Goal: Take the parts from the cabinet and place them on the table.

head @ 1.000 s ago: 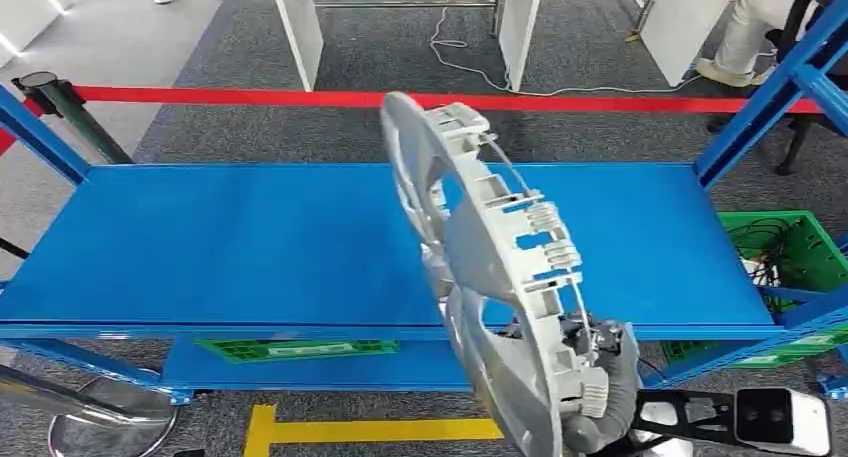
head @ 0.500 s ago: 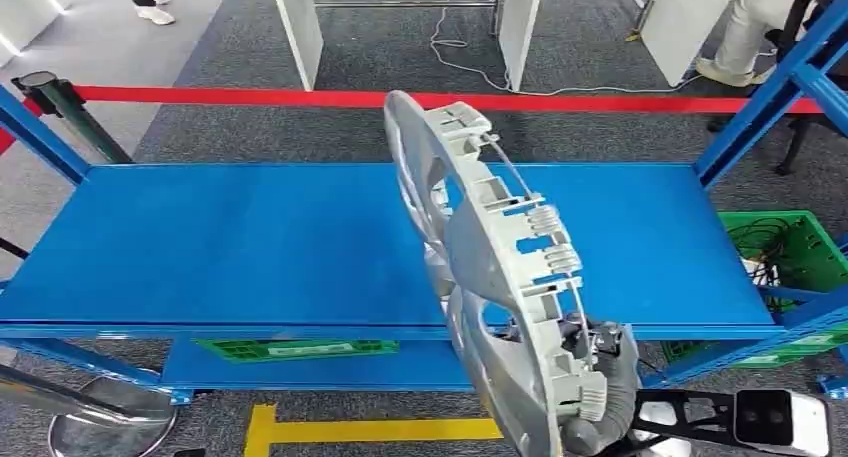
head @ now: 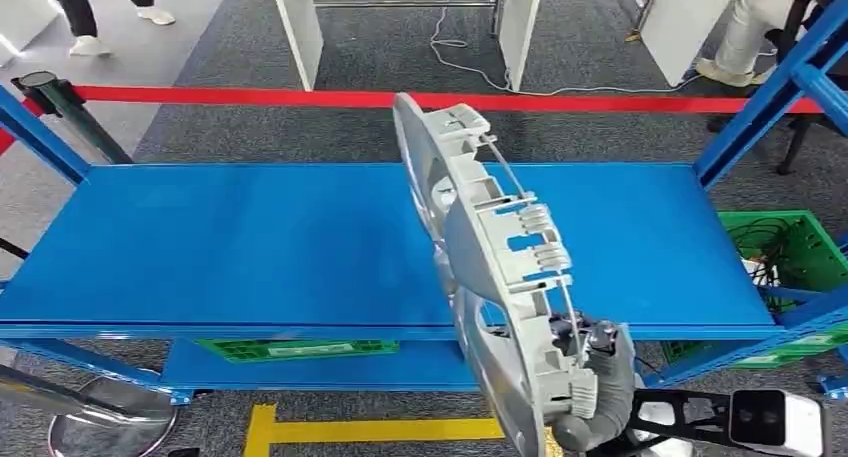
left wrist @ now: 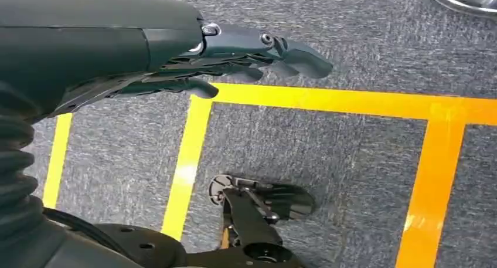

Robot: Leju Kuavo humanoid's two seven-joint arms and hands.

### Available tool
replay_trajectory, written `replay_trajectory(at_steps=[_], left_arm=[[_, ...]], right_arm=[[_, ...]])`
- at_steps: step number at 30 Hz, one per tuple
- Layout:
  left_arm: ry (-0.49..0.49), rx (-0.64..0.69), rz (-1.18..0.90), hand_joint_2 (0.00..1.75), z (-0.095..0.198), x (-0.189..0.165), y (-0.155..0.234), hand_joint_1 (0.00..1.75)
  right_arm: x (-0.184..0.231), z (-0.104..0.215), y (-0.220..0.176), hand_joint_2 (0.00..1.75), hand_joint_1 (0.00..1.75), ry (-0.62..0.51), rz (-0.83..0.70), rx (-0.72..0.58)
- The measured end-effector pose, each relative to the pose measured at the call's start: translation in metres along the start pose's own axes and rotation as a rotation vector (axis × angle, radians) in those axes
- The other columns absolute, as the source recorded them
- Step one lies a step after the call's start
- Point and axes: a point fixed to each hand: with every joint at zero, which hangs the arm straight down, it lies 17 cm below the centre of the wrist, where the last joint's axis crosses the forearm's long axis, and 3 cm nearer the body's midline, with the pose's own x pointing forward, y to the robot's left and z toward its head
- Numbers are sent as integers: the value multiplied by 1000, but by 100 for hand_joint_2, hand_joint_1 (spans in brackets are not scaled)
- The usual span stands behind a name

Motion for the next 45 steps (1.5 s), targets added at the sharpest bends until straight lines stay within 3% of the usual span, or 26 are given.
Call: replay_trajectory(at_steps=[42, 45], left_arm=[[4, 8, 14, 175, 0, -1, 2, 0], [29, 52, 43, 175, -2, -3, 10, 0]], right_arm=[[0, 0, 0, 175, 175, 2, 2, -2], [-7, 0, -6, 175, 175, 26, 40, -25]])
